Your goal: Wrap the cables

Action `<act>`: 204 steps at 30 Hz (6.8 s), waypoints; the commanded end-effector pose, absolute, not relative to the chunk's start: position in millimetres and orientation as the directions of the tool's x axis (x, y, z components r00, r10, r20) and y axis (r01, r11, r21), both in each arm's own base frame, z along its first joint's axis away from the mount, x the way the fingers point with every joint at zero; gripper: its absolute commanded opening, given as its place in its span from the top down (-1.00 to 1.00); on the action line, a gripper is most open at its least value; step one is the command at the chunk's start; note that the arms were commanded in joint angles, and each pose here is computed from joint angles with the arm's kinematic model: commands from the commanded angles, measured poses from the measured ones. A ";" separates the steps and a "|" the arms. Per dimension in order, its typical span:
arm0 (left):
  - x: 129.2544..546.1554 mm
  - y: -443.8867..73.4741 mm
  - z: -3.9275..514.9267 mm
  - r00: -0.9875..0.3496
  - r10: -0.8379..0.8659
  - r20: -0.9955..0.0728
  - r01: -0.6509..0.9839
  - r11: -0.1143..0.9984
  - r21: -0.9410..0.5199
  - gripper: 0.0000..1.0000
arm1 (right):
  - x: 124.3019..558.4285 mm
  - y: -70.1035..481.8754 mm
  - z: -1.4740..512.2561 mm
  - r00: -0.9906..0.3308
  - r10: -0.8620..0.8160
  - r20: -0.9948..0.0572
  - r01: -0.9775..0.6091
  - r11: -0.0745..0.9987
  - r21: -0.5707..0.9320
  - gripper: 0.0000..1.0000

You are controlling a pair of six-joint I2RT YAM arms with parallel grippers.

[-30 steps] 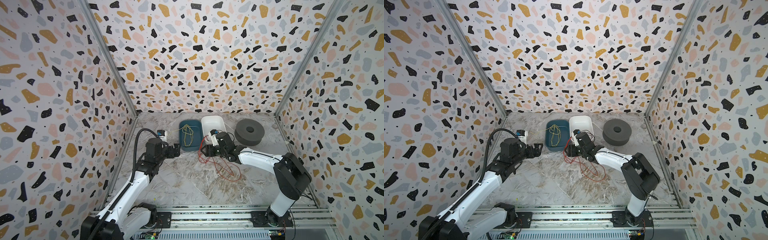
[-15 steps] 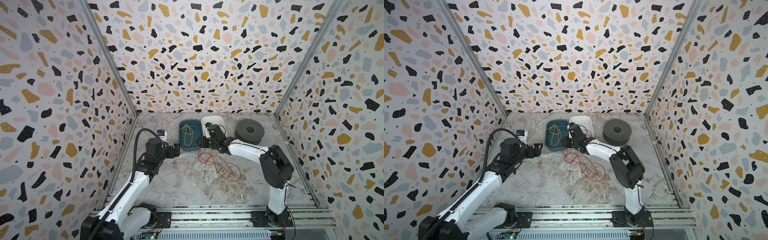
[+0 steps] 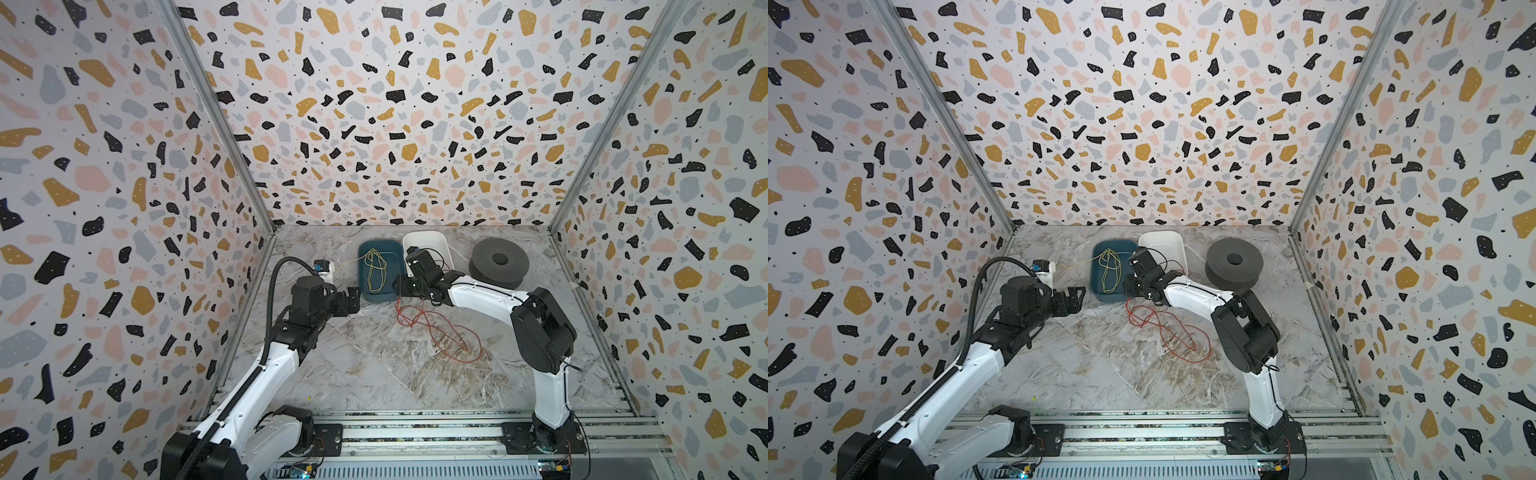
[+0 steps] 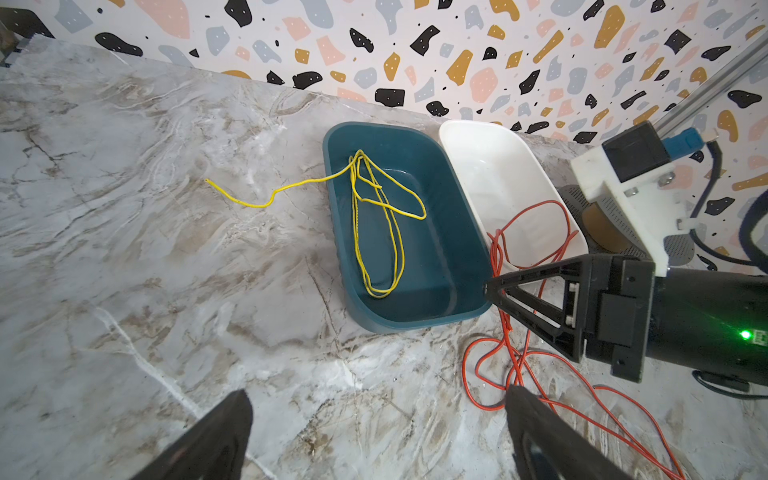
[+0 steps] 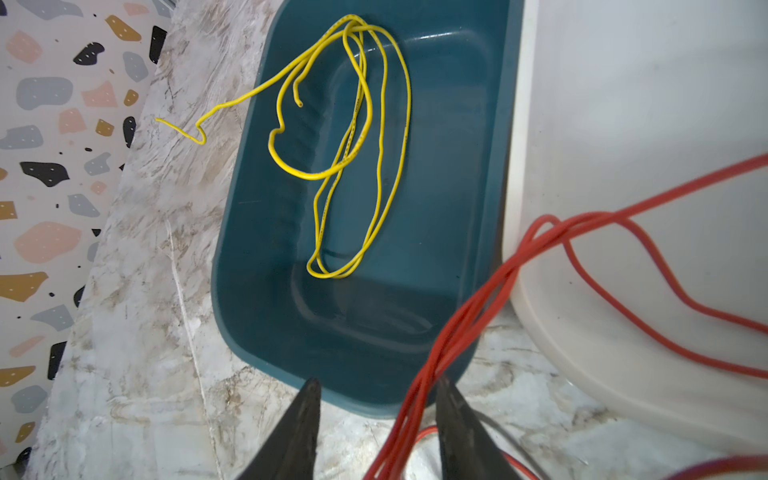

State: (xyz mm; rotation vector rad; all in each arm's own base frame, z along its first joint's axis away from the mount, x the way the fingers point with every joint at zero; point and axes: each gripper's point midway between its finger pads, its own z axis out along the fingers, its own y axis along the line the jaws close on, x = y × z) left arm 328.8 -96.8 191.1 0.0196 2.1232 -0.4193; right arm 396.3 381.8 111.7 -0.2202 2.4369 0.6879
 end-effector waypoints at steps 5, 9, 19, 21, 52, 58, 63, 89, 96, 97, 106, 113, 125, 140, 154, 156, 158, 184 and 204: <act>326.2 -96.9 193.3 -0.546 -0.144 -0.825 0.182 0.941 -0.285 -0.92 | 396.3 376.8 108.9 -0.822 -0.003 -0.569 -0.273 0.880 0.390 0.20; 326.0 -96.9 193.5 -0.545 -0.145 -0.826 0.182 0.941 -0.285 -0.91 | 395.6 374.3 106.4 -0.823 -0.006 -0.568 -0.265 0.888 0.376 0.21; 326.5 -96.9 194.5 -0.543 -0.147 -0.827 0.182 0.941 -0.286 -0.91 | 395.8 368.6 101.8 -0.817 -0.028 -0.576 -0.259 0.910 0.323 0.35; 326.4 -96.4 193.9 -0.543 -0.147 -0.827 0.181 0.941 -0.286 -0.91 | 395.7 368.3 102.7 -0.814 -0.031 -0.579 -0.262 0.911 0.320 0.46; 327.1 -96.8 194.1 -0.543 -0.144 -0.827 0.182 0.942 -0.283 -0.91 | 388.4 356.6 186.0 -0.658 -0.043 -0.752 -0.407 0.861 0.306 1.00; 327.3 -96.5 195.7 -0.539 -0.143 -0.830 0.183 0.942 -0.281 -0.91 | 366.8 347.0 221.8 -0.564 -0.103 -0.820 -0.523 0.812 0.258 1.00; 328.5 -96.1 198.0 -0.532 -0.143 -0.835 0.183 0.943 -0.278 -0.91 | 335.1 336.4 251.1 -0.462 -0.163 -0.872 -0.644 0.738 0.203 1.00; 332.8 -86.9 199.9 -0.522 -0.167 -0.836 0.144 0.949 -0.280 -0.92 | 203.1 342.3 180.2 -0.270 -0.447 -0.853 -0.904 0.422 0.065 1.00; 332.8 -85.4 198.5 -0.524 -0.169 -0.835 0.138 0.951 -0.278 -0.92 | 193.2 343.1 146.0 -0.311 -0.502 -0.807 -0.907 0.409 0.095 1.00; 332.7 -85.8 198.6 -0.524 -0.168 -0.835 0.139 0.950 -0.278 -0.92 | 192.2 343.1 140.8 -0.315 -0.511 -0.800 -0.907 0.410 0.096 1.00; 334.5 -81.7 194.5 -0.535 -0.172 -0.827 0.112 0.956 -0.272 -0.92 | 188.5 342.6 104.5 -0.367 -0.554 -0.748 -0.895 0.428 0.122 1.00; 335.2 -77.2 192.9 -0.538 -0.179 -0.824 0.091 0.959 -0.268 -0.92 | 189.0 339.0 82.9 -0.404 -0.580 -0.707 -0.878 0.463 0.121 1.00; 324.0 -94.3 189.5 -0.599 -0.251 -0.760 0.116 0.912 -0.393 -0.97 | 185.2 339.2 97.3 -0.465 -0.506 -0.726 -0.847 0.493 0.198 0.56; 281.1 -128.0 179.9 -0.658 -0.381 -0.650 0.160 0.773 -0.615 -0.93 | 190.6 336.1 156.3 -0.488 -0.373 -0.789 -0.826 0.490 0.279 -0.72; 263.8 -148.1 162.9 -0.704 -0.402 -0.585 0.154 0.718 -0.679 -0.89 | 196.8 301.1 154.7 -0.635 -0.323 -0.702 -0.720 0.577 0.386 -0.35; 261.7 -150.7 160.6 -0.706 -0.398 -0.586 0.155 0.720 -0.676 -0.88 | 190.1 300.9 150.5 -0.634 -0.340 -0.694 -0.728 0.565 0.388 -0.23; 260.0 -153.0 156.9 -0.712 -0.395 -0.580 0.152 0.720 -0.677 -0.88 | 184.0 302.0 148.2 -0.625 -0.357 -0.694 -0.740 0.555 0.381 -0.19; 255.7 -152.1 134.1 -0.740 -0.331 -0.586 0.130 0.783 -0.608 -0.71 | 168.7 366.9 108.7 -0.651 -0.500 -0.571 -0.757 0.481 0.442 0.53; 257.8 -153.3 132.9 -0.741 -0.326 -0.587 0.133 0.785 -0.605 -0.74 | 157.7 368.1 89.7 -0.649 -0.498 -0.575 -0.759 0.471 0.450 0.69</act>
